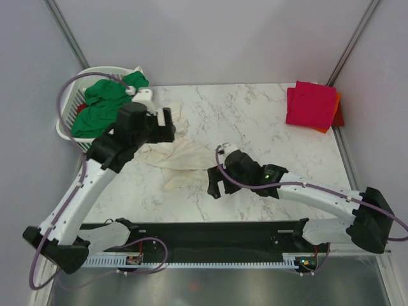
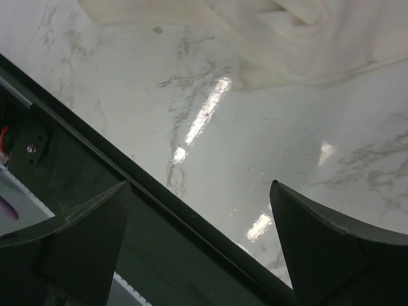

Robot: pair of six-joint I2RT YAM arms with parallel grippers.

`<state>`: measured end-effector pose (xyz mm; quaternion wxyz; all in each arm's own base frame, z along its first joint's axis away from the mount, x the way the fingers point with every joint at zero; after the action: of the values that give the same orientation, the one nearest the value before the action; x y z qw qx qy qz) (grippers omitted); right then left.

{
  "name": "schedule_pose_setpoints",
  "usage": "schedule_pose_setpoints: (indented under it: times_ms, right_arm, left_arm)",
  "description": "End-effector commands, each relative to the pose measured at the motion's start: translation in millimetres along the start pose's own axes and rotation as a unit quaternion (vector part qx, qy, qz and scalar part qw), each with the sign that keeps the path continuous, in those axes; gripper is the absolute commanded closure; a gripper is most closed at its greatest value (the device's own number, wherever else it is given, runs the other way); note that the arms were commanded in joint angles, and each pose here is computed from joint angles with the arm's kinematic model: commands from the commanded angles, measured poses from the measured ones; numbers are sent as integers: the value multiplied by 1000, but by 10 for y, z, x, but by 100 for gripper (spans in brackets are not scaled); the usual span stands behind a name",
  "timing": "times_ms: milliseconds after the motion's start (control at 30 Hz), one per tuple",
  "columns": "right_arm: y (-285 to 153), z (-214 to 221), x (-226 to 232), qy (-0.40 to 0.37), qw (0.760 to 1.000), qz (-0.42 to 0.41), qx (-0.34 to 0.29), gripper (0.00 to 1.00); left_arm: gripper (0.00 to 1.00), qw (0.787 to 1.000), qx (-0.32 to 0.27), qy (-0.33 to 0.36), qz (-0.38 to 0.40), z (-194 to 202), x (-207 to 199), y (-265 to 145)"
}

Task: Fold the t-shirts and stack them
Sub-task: Flatten the tshirt out

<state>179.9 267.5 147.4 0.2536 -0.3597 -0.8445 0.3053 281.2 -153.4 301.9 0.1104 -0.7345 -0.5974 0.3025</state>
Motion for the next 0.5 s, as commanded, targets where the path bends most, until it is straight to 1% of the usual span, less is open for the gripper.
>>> schedule_pose_setpoints:
  times_ms: [0, 100, 133, 167, 333, 467]
  right_arm:
    - [182, -221, 595, -27, 997, -75, -18, 2]
    - [377, -128, 942, -64, 994, -90, 15, 2]
    - [549, -160, 1032, -70, 994, -80, 24, 2]
    - [603, -134, 1165, -83, 992, -85, 31, 2]
    - [1127, -188, 1411, -102, 990, -72, 59, 2]
    - [1400, -299, 1549, -113, 989, -73, 66, 2]
  left_arm:
    - [0, 992, -50, -98, -66, -106, 545, -291]
    - [0, 987, -74, -101, -97, -63, 729, -438]
    - [0, 986, -89, -106, -94, -66, 749, -542]
    - [0, 985, -87, -106, -106, 13, 818, -538]
    - [0, 980, -103, -122, -118, 221, 980, -689]
    - [0, 979, -91, -130, -129, 473, 1093, -657]
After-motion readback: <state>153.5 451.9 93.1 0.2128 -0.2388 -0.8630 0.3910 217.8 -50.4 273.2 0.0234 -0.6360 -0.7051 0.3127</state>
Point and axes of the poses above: each gripper's point midway between its finger pads, its own y axis out along the fingers, its own x axis along the line the jaws close on, z = x × y, the point moved 2 cm from there along -y, back along the fingers, and after that the axes turned 12 degrees about -y, right-handed, at the moved point
